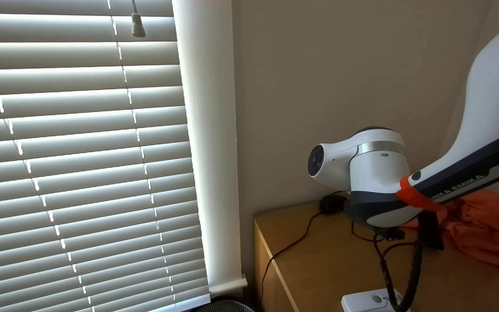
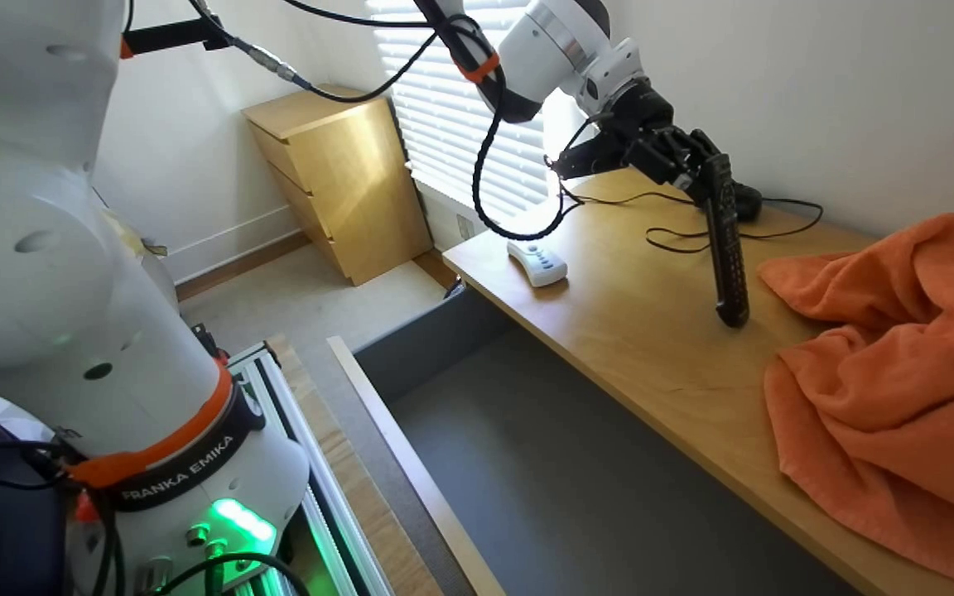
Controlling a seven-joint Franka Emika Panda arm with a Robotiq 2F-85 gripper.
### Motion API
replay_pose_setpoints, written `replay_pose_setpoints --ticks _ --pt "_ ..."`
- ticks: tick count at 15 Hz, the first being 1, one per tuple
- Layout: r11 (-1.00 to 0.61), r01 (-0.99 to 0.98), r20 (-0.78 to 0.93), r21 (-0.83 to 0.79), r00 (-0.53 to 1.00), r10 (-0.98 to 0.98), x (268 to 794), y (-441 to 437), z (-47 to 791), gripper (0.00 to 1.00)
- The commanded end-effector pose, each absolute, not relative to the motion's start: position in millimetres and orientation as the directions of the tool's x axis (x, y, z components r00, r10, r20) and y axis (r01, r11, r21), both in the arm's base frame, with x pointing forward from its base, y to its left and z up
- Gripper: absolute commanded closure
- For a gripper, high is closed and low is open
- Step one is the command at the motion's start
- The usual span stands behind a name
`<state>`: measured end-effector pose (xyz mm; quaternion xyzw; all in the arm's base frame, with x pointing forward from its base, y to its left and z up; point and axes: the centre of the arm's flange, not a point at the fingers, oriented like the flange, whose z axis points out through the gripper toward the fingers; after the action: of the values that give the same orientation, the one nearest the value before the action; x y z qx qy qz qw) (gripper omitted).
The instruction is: Turn the remote
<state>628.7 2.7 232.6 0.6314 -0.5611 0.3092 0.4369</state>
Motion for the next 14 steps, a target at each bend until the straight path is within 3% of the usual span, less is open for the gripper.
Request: replay_pose_setpoints --ticks 1,14 --pt "0.033 -0.985 0.891 0.170 0.140 -0.432 635.2 3.7 218.0 0.70" --pt "-0.021 -0.989 0.863 0.147 0.138 -0.486 642.3 -0.7 195.7 0.70"
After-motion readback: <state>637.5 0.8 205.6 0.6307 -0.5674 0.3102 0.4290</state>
